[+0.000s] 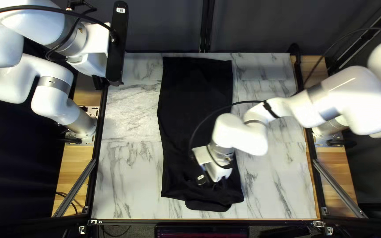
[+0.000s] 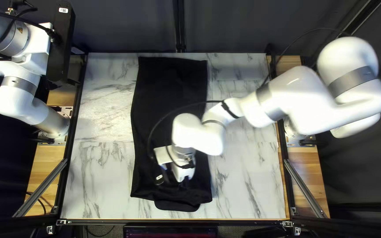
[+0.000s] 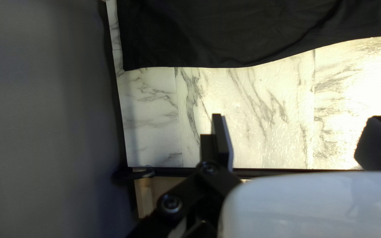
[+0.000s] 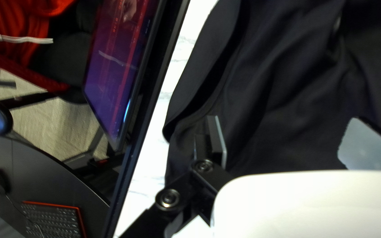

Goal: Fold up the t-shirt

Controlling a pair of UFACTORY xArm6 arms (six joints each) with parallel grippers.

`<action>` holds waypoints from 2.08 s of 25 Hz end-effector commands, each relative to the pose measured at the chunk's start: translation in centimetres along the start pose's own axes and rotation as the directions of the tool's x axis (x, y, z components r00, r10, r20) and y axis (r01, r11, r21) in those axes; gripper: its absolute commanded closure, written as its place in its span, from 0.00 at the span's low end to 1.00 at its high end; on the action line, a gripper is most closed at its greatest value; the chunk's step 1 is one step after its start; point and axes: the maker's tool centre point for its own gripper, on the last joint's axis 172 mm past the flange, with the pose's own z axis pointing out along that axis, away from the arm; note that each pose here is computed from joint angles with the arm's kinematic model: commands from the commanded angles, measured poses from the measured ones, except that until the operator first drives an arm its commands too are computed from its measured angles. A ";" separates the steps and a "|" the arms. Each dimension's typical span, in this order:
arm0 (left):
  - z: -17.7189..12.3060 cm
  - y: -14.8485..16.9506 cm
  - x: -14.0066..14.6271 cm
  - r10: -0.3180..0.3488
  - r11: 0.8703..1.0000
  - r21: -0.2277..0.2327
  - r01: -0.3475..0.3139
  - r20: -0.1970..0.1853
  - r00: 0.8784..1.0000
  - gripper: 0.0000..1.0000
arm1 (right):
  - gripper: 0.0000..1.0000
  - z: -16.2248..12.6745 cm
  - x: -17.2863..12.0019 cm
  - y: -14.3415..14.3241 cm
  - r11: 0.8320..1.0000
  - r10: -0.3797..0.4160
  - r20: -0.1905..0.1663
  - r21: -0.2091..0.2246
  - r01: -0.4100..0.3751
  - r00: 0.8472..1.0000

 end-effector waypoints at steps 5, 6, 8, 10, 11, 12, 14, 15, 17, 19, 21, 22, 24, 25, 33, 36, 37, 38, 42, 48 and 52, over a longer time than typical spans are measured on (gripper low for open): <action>0.0 0.0 0.0 0.000 1.000 0.000 0.000 0.000 1.000 0.00 | 0.00 -0.9 -4.5 -1.9 1.000 0.030 0.007 -0.001 -0.030 1.000; 0.0 0.0 0.0 0.000 1.000 0.000 0.000 0.000 1.000 0.00 | 0.00 -1.4 -5.0 -1.2 0.999 0.036 0.004 0.000 -0.036 0.999; 0.0 0.0 0.0 0.000 1.000 0.000 0.000 0.000 1.000 0.00 | 0.00 -2.3 -5.5 0.1 0.999 0.044 0.002 -0.002 -0.044 0.999; 0.0 0.0 0.0 0.000 1.000 0.000 0.000 0.000 1.000 0.00 | 0.00 -3.8 -6.1 2.1 0.999 0.048 0.001 -0.009 -0.048 0.999; 0.0 0.0 0.0 0.000 1.000 0.000 0.000 0.000 1.000 0.00 | 0.00 -4.7 -6.4 3.2 0.999 0.048 0.002 -0.016 -0.048 0.999; 0.0 0.0 0.0 0.000 1.000 0.000 0.000 0.000 1.000 0.00 | 0.00 -5.8 -6.5 4.4 0.999 0.046 0.002 -0.023 -0.046 0.999; 0.0 0.0 0.0 0.000 1.000 0.000 0.000 0.000 1.000 0.00 | 0.00 -7.9 -6.3 6.4 0.998 0.044 0.008 -0.037 -0.043 0.999; 0.0 0.0 0.0 0.000 1.000 0.000 0.000 0.000 1.000 0.00 | 0.00 -8.9 -6.2 7.2 0.998 0.052 0.013 -0.044 -0.051 0.999; 0.0 0.0 0.0 0.000 1.000 0.000 0.000 0.000 1.000 0.00 | 0.00 -9.8 -6.2 7.9 0.996 0.069 0.017 -0.054 -0.067 0.997; 0.0 0.0 0.0 0.000 1.000 0.000 0.000 0.000 1.000 0.00 | 0.00 -9.8 -6.2 7.9 0.996 0.069 0.017 -0.054 -0.067 0.997; 0.0 0.0 0.0 0.000 1.000 0.000 0.000 0.000 1.000 0.00 | 0.00 -9.8 -6.2 7.9 0.996 0.069 0.017 -0.054 -0.067 0.997; 0.0 0.0 0.0 0.000 1.000 0.000 0.000 0.000 1.000 0.00 | 0.00 -9.8 -6.2 7.9 0.996 0.069 0.017 -0.054 -0.067 0.997; 0.0 0.0 0.0 0.000 1.000 0.000 0.000 0.000 1.000 0.00 | 0.00 -9.8 -6.2 7.9 0.996 0.069 0.017 -0.054 -0.067 0.997; 0.0 0.0 0.0 0.000 1.000 0.000 0.000 0.000 1.000 0.00 | 0.00 -9.8 -6.2 7.9 0.996 0.069 0.017 -0.054 -0.067 0.997; 0.0 0.0 0.0 0.000 1.000 0.000 0.000 0.000 1.000 0.00 | 0.00 -13.6 -4.8 9.5 0.992 -0.100 0.000 -0.078 0.100 0.995; 0.0 0.0 0.0 0.000 1.000 0.000 0.000 0.000 1.000 0.00 | 0.00 -16.0 -4.9 14.0 0.984 -0.137 0.046 -0.107 0.142 0.989; 0.0 0.0 0.0 0.000 1.000 0.000 0.000 0.000 1.000 0.00 | 0.00 -16.8 -5.2 15.6 0.982 -0.145 0.064 -0.113 0.151 0.987; 0.0 0.0 0.0 0.000 1.000 0.000 0.000 0.000 1.000 0.00 | 0.00 -17.2 -5.3 16.5 0.981 -0.151 0.075 -0.115 0.159 0.986; 0.0 0.0 0.0 0.000 1.000 0.000 0.000 0.000 1.000 0.00 | 0.00 -18.7 -6.6 19.7 0.978 -0.150 0.128 -0.127 0.166 0.980; 0.0 0.0 0.0 0.000 1.000 0.000 0.000 0.000 1.000 0.00 | 0.00 -18.7 -6.6 19.7 0.978 -0.150 0.128 -0.127 0.166 0.980; 0.0 0.0 0.0 0.000 1.000 0.000 0.000 0.000 1.000 0.00 | 0.00 -19.0 -6.9 19.7 0.974 -0.180 0.117 -0.118 0.194 0.977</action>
